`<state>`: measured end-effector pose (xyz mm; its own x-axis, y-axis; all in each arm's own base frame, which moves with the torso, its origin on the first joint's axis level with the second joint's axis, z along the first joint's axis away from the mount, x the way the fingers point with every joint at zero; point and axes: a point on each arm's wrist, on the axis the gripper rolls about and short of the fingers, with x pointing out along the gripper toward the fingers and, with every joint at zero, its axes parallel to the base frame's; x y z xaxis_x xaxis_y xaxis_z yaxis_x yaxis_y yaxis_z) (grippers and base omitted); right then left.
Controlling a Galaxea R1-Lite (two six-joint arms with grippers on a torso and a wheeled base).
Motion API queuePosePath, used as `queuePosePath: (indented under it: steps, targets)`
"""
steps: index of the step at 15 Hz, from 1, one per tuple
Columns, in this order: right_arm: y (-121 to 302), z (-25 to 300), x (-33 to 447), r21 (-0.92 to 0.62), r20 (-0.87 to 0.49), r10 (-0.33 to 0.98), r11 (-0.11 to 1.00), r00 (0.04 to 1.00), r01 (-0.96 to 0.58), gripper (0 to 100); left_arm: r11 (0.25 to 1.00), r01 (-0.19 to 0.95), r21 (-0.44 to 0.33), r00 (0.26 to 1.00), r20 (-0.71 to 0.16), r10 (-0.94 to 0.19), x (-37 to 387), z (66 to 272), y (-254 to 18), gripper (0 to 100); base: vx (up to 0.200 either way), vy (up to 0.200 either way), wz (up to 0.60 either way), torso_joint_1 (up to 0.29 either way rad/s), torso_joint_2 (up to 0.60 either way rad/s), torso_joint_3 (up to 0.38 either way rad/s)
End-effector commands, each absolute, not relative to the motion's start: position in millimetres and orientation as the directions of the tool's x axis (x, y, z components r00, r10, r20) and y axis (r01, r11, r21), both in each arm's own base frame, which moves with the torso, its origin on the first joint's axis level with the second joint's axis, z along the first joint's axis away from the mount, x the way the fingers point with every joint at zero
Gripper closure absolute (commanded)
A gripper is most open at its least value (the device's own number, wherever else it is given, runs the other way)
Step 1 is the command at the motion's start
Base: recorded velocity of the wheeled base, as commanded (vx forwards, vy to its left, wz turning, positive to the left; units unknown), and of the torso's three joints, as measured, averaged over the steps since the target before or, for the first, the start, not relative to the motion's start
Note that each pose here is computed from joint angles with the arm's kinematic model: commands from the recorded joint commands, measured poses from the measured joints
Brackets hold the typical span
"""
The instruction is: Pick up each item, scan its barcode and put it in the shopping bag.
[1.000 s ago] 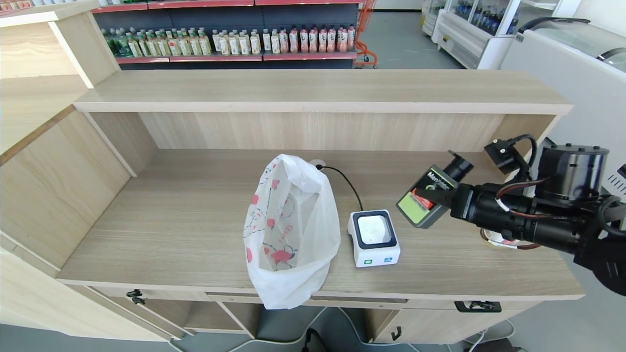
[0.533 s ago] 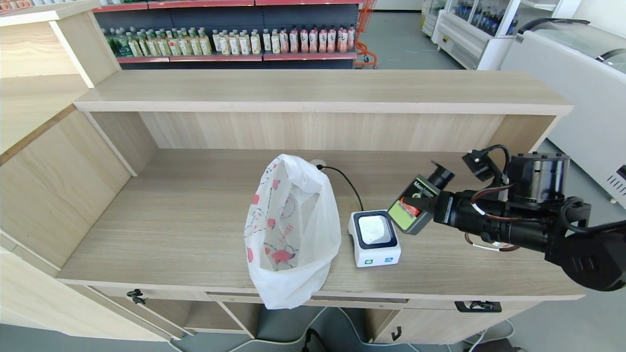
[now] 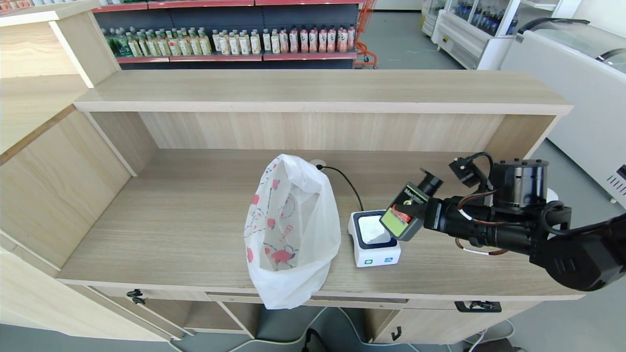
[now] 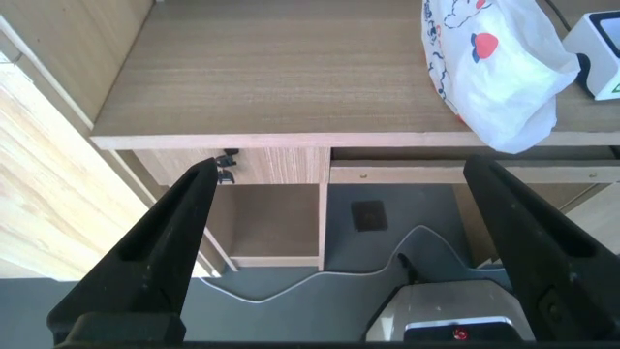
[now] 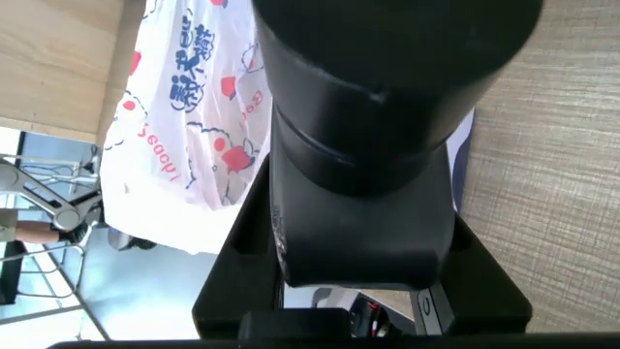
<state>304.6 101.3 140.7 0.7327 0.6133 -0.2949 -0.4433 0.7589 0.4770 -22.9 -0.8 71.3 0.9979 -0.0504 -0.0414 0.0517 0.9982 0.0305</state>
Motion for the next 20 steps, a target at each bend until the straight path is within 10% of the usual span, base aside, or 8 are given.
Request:
queuePosePath:
  steps: [1,20]
  targets:
    - [101.7,136.0,306.2,0.478,-0.307,0.612,0.761,0.729,-0.438,100,0.998,0.052,0.03,0.998,-0.041,-0.051,-22.9,71.2,-0.8,0,0.0,0.0,0.0,0.0,0.0,0.0]
    - [111.4,121.1,319.0,0.423,-0.292,0.676,0.726,0.677,-0.542,100,0.998,0.052,0.03,0.998,-0.041,-0.051,-22.9,71.2,-0.8,0,0.0,0.0,0.0,0.0,0.0,0.0]
